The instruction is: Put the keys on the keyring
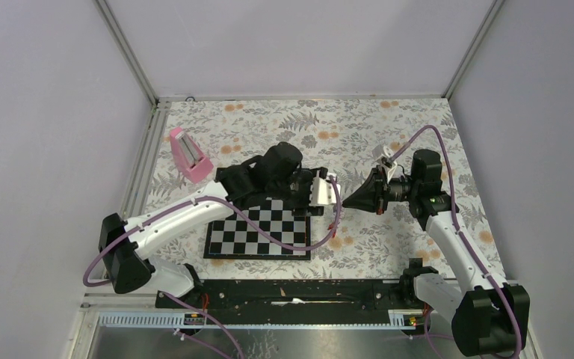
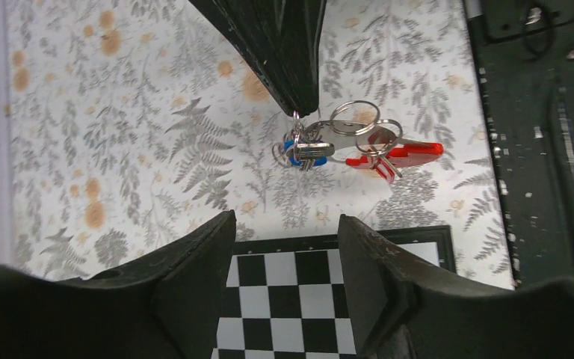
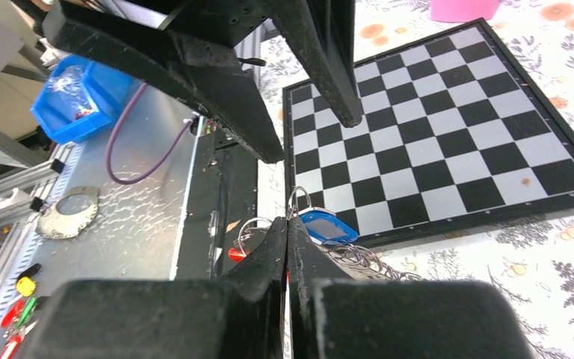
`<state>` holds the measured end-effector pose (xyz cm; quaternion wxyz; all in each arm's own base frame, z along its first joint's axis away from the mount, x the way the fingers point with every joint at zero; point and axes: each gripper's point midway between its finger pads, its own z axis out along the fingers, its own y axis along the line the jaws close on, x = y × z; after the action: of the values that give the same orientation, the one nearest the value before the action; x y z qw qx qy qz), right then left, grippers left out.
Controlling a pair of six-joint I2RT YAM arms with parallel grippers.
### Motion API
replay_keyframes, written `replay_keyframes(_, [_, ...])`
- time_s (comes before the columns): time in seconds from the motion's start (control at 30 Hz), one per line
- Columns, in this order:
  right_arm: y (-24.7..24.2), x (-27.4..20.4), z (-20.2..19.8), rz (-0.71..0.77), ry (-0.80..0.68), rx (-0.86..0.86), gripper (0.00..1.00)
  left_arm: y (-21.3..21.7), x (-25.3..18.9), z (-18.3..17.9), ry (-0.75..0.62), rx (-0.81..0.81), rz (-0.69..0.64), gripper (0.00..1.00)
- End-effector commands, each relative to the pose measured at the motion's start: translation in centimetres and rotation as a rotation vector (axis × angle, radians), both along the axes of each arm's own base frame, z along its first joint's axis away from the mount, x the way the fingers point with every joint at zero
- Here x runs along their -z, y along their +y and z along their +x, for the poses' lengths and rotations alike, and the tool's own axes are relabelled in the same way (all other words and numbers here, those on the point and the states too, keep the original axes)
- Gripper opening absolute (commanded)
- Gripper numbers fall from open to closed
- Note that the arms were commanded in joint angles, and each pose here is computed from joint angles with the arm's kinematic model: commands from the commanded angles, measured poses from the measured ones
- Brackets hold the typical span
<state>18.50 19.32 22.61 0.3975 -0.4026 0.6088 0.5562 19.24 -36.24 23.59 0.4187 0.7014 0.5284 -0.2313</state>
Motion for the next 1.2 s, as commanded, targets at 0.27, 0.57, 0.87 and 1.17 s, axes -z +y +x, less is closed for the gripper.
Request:
replay_keyframes(0.27, [-0.1, -4.3, -2.9, 0.081, -0.102, -0.196, 0.0, -0.6, -5.9, -4.3, 0.128, 0.287, -0.152, 0.61])
replay_keyframes(0.57, [0.2, -4.2, -4.7, 0.049, -0.121, -0.256, 0.0, -1.0, -5.0, -5.8, 0.177, 0.4, -0.147, 0.59])
replay_keyframes(0.87, [0.2, -4.6, -5.3, 0.043, -0.101, -0.257, 0.0, -0.4, -4.3, -5.7, 0.152, 0.381, -0.129, 0.57])
replay_keyframes(1.17, [0.3, -6.0, -6.2, 0.03, 0.006, -0.27, 0.0, 0.7, -3.9, -2.5, 0.02, 0.2, -0.096, 0.58])
